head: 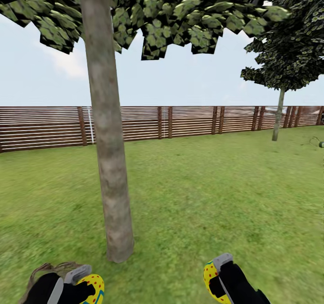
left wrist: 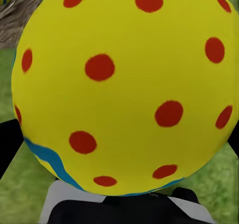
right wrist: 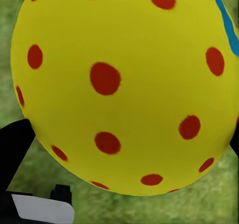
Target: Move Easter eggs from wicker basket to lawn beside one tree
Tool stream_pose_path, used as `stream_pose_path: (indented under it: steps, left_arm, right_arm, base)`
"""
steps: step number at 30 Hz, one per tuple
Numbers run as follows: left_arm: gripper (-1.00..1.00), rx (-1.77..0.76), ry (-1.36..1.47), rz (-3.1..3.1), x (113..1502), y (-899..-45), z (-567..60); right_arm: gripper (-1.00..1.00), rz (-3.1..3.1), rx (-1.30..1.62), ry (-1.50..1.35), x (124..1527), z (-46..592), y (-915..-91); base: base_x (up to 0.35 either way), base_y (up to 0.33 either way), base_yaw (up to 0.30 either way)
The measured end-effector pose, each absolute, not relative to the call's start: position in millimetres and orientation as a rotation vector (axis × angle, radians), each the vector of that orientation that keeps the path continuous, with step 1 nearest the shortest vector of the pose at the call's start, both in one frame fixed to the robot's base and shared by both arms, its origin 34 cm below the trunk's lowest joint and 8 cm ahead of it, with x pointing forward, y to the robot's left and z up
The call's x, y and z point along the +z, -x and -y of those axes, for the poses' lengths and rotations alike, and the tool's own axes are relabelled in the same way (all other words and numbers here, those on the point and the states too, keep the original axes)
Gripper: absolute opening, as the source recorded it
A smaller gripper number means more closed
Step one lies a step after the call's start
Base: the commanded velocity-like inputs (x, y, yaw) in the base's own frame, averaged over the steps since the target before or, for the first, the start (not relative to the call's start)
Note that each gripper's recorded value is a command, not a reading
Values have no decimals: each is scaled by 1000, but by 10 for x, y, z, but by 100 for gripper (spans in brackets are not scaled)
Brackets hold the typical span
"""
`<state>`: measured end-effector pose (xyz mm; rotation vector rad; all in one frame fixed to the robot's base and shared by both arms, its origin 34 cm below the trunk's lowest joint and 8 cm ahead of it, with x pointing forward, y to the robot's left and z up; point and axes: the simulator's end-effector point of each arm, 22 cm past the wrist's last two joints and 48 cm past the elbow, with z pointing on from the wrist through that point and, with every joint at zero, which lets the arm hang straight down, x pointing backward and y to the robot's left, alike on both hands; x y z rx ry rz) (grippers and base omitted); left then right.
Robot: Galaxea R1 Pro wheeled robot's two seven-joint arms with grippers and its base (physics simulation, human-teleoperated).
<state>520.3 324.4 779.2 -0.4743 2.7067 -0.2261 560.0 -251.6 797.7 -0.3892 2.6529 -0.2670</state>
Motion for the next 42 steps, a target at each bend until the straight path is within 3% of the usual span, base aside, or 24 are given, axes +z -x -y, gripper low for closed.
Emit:
stream_pose_path:
  steps: [21,34,42]
  left_arm:
    - [-100,-234,484,-2698,8038,-5164,-3252]
    - [-100,-229,481,-2699,8169,-5124,-3254]
    - [-100,-234,483,-2704,8220,-5080,-3237]
  right_arm:
    - [-100,-2655,-271,388,8207,2532,-5546]
    - [-100,-2654,-272,386,8336,2544,-5507]
    - [-100,-2653,-270,383,8413,2548,-5481]
  base:
    - [0,-159,248]
    - [0,-258,13]
    - [299,-6,0]
